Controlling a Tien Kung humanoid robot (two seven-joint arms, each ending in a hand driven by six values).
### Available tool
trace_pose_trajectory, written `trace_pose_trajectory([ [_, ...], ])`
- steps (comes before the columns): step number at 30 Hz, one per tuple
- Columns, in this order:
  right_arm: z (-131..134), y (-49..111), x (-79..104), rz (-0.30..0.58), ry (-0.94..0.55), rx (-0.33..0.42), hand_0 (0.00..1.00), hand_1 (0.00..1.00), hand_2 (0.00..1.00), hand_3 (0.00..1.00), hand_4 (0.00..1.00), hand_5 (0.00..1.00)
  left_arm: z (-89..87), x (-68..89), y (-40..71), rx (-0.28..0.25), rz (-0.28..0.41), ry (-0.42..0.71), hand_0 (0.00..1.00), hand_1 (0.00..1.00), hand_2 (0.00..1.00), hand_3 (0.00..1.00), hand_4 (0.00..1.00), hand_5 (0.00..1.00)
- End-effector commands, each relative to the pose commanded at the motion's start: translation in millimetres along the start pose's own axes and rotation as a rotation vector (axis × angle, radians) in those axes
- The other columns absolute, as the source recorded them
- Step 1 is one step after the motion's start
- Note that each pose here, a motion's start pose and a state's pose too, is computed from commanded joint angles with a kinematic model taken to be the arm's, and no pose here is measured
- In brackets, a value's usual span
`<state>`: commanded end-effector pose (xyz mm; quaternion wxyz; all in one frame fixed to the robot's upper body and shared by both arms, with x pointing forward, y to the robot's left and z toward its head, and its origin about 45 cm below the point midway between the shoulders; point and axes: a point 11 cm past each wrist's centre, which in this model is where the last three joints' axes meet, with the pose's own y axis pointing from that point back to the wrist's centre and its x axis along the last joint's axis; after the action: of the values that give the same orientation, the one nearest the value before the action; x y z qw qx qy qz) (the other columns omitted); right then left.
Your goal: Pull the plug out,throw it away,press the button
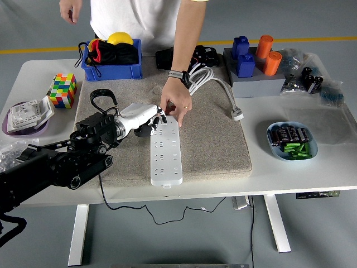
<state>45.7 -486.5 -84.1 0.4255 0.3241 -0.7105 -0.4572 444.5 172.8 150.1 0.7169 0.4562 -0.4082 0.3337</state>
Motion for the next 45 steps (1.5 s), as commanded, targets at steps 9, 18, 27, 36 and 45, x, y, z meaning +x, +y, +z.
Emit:
trace_pose_trajectory([
  [9,1,0.0,0.3,0.000,0.001,-0.002,0.750,0.667,0.655,0.621,0.674,0.503,-0.9,-2.0,0.1,0.003,-0.014,-0.021,0.224,0.049,0.052,0.659,0.002,0.002],
  [18,0,0.0,-0.4,-0.001,0.001,0.001,0.750,0.666,0.655,0.621,0.674,0.502,-2.8,-5.3,1.1,0.006,-0.026,-0.023,0.224,0.048,0.049,0.656,0.002,0.002],
  [27,0,0.0,-0.3,-0.001,-0.003,0.000,0.749,0.666,0.655,0.621,0.674,0.503,-4.6,-2.6,1.7,0.008,-0.018,-0.017,0.221,0.047,0.049,0.655,0.002,0.002],
  [36,0,0.0,-0.9,-0.002,-0.004,0.002,0.749,0.666,0.655,0.621,0.675,0.503,-4.6,13.7,3.4,-0.002,0.030,0.007,0.223,0.048,0.048,0.652,0.002,0.002],
  [45,4,-0.3,0.0,-0.001,-0.003,-0.006,0.750,0.667,0.655,0.621,0.675,0.503,-9.1,41.2,17.9,-0.040,0.148,0.140,0.241,0.157,0.181,0.650,0.002,0.002],
])
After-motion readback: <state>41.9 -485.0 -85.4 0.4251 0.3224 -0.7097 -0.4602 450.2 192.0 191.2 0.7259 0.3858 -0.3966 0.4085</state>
